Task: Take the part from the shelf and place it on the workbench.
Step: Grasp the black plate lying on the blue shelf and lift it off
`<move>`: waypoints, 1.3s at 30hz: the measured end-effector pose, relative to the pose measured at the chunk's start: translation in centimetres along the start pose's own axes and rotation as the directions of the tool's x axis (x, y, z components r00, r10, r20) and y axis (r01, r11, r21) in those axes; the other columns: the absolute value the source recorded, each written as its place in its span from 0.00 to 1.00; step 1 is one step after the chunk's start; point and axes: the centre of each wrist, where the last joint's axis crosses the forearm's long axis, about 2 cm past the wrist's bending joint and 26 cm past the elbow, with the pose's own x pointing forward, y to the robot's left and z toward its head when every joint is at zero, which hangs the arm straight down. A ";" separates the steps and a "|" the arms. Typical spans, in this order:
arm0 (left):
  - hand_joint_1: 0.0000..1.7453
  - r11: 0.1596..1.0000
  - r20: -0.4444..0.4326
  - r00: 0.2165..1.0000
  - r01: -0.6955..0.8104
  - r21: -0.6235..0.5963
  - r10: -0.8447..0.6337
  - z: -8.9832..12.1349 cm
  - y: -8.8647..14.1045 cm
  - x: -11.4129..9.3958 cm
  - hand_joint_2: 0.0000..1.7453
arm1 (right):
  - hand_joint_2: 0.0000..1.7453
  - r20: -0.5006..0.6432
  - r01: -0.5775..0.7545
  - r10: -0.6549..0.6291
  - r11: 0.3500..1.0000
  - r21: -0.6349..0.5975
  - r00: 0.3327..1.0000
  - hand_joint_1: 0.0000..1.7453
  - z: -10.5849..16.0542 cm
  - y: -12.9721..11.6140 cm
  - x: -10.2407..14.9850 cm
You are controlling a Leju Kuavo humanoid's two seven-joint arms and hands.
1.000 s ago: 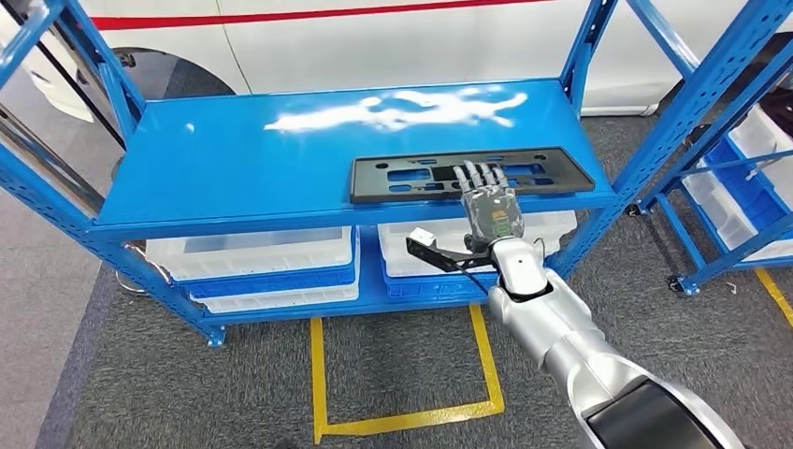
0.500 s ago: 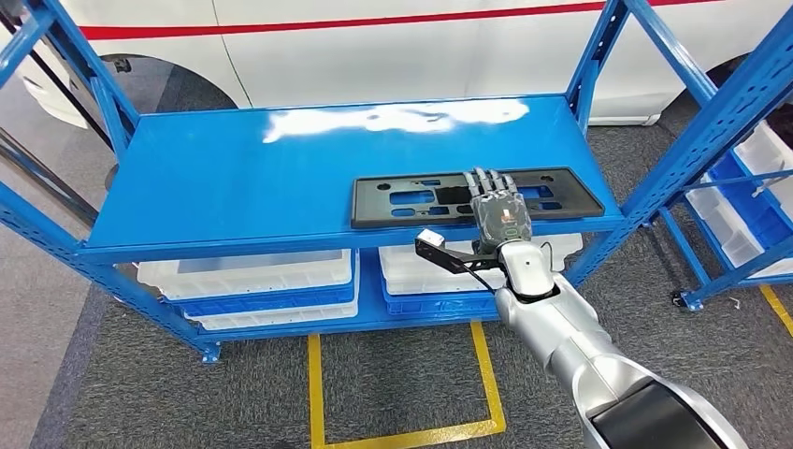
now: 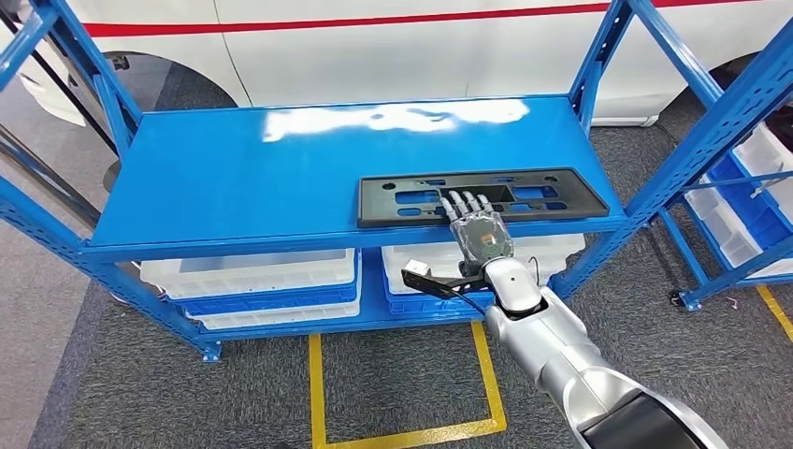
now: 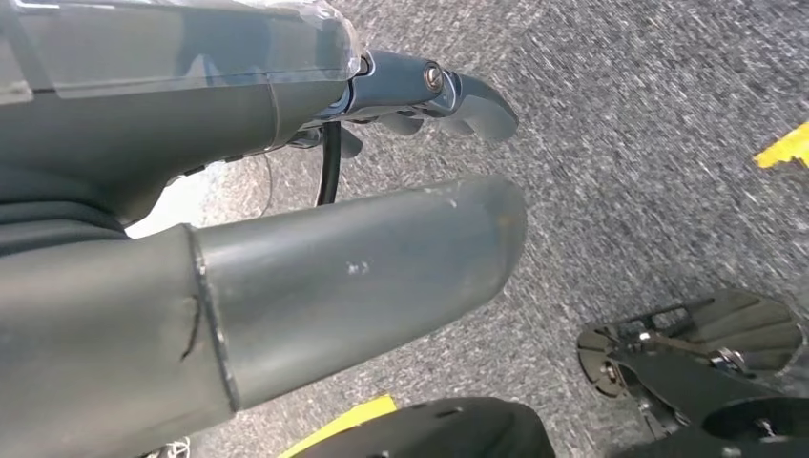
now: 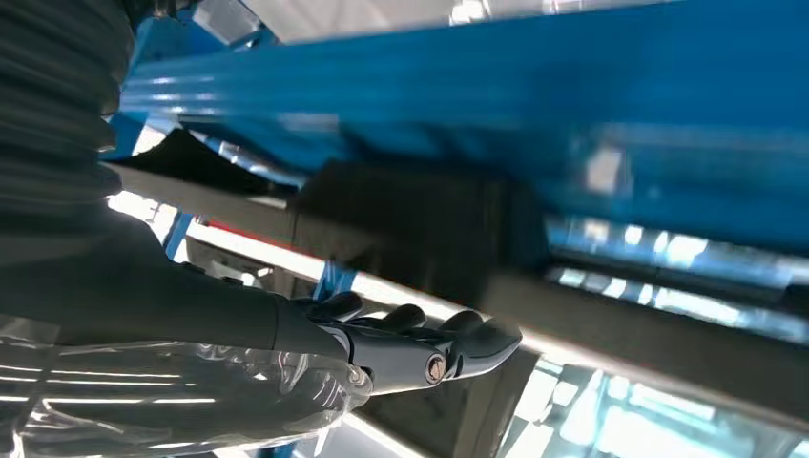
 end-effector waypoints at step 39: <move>0.00 1.000 -0.011 1.000 -0.028 -0.008 0.028 0.0 0.1 -0.1 0.00 | 1.00 -0.024 0.024 -0.025 0.998 -0.058 0.999 0.00 0.2 0.3 1.0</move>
